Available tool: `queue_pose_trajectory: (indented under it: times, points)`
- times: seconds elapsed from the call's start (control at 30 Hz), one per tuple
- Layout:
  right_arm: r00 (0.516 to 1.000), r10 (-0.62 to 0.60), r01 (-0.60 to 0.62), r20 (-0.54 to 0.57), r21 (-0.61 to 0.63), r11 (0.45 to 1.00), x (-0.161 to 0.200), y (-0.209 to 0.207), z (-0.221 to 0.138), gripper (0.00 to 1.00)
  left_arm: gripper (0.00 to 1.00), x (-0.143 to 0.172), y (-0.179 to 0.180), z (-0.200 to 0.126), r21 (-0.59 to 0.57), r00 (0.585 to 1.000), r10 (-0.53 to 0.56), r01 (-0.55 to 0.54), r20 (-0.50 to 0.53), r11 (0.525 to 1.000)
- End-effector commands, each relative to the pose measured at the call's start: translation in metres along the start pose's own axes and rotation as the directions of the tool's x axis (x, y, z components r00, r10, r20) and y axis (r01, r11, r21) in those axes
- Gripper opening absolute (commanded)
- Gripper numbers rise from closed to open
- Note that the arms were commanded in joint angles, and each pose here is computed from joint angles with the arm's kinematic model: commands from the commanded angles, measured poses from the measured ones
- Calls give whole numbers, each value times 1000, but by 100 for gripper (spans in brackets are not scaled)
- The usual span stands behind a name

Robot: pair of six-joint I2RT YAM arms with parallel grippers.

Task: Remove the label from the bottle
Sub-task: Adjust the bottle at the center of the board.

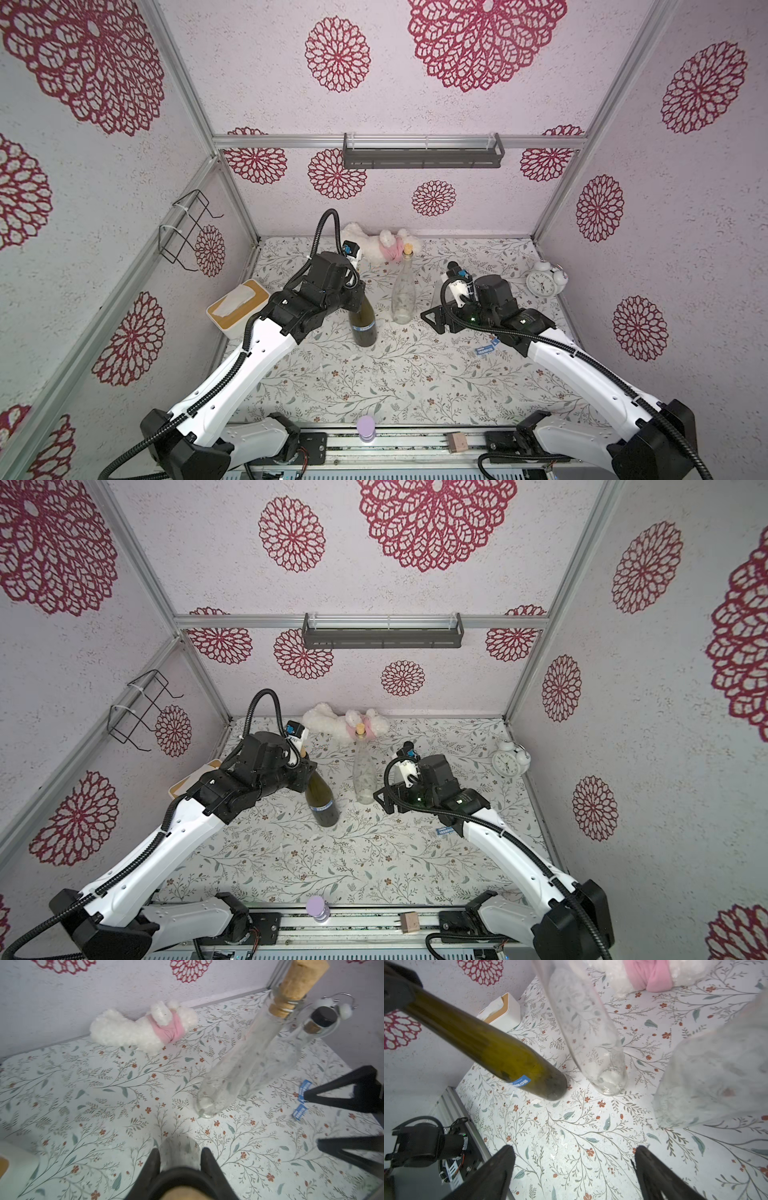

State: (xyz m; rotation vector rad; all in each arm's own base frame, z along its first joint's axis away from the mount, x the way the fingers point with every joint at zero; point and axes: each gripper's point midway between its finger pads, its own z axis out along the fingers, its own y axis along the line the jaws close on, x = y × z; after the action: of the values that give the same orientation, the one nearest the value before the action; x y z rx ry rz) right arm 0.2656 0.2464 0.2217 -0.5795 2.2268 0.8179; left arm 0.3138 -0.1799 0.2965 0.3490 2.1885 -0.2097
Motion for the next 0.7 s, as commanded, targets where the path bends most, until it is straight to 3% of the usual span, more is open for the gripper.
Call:
queue_pose_trajectory:
  times: [0.0, 0.3, 0.67]
  points:
    - [996, -83, 82, 39, 15, 997, -18, 10, 1, 92, 22, -47, 17, -45, -150, 967, -137, 171, 214, 974]
    - [992, -126, 127, 27, -44, 991, -15, 24, 19, 93, 22, -43, -3, -49, -247, 922, -276, 345, 273, 906]
    - [986, -166, 165, -8, -95, 982, -6, 27, 27, 94, 22, -34, -33, -24, -299, 906, -302, 388, 297, 872]
